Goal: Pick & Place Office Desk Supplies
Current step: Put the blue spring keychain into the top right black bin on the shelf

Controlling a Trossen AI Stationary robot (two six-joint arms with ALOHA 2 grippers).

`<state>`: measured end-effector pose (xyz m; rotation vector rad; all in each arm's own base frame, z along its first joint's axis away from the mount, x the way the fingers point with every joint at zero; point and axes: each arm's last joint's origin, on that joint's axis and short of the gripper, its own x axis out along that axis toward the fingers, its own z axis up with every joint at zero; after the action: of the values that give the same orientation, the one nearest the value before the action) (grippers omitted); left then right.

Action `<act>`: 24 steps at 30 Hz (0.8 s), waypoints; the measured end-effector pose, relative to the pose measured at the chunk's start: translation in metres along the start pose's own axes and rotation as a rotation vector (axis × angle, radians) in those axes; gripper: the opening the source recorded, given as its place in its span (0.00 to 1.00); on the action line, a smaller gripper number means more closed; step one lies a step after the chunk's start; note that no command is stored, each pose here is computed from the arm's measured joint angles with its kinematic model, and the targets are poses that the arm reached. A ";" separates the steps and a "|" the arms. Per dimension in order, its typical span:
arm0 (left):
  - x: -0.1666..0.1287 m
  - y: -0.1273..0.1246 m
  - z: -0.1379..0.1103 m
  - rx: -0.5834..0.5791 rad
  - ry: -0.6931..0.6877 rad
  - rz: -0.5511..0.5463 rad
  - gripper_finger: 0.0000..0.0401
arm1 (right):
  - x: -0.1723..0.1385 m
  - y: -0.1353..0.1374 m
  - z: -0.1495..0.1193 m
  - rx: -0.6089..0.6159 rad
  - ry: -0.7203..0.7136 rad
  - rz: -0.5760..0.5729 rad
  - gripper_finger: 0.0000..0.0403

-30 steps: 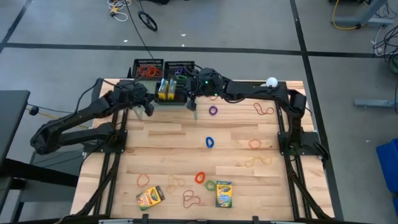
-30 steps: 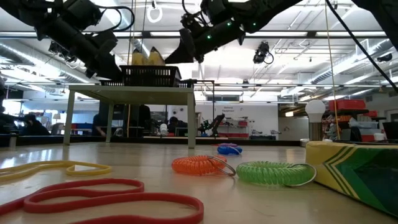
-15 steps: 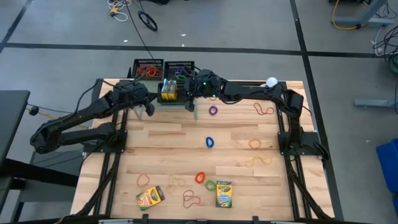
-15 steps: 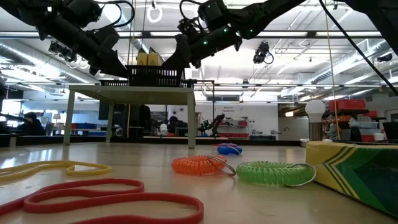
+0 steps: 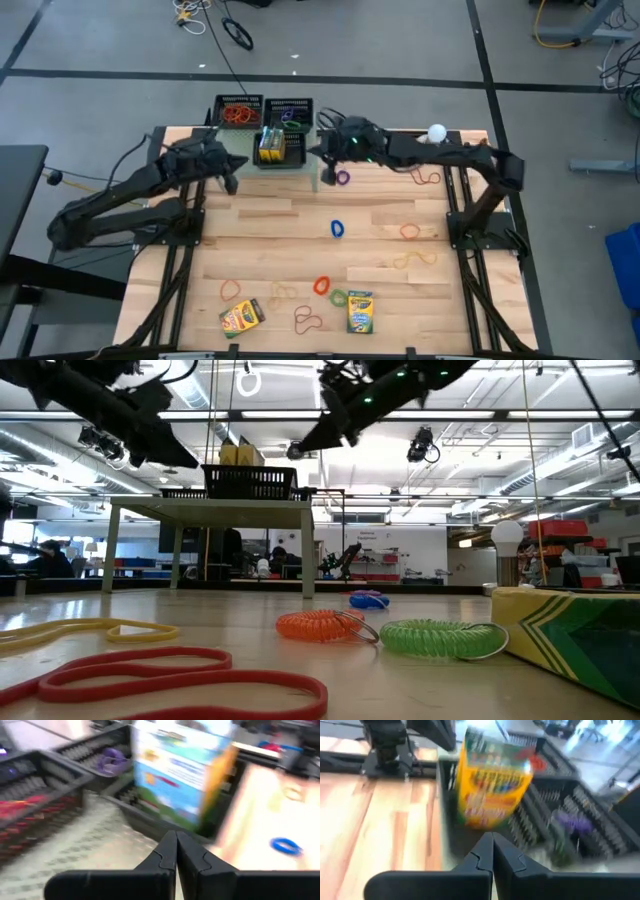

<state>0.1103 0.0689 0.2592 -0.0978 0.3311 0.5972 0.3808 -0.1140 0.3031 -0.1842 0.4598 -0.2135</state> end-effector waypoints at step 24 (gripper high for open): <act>0.010 -0.142 -0.024 0.199 -0.020 -0.322 0.01 | -0.049 0.150 -0.143 0.534 0.349 -0.030 0.24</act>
<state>0.1914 -0.0471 0.2326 0.0461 0.3455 0.2448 0.2964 0.0239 0.1640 0.3755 0.7291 -0.3926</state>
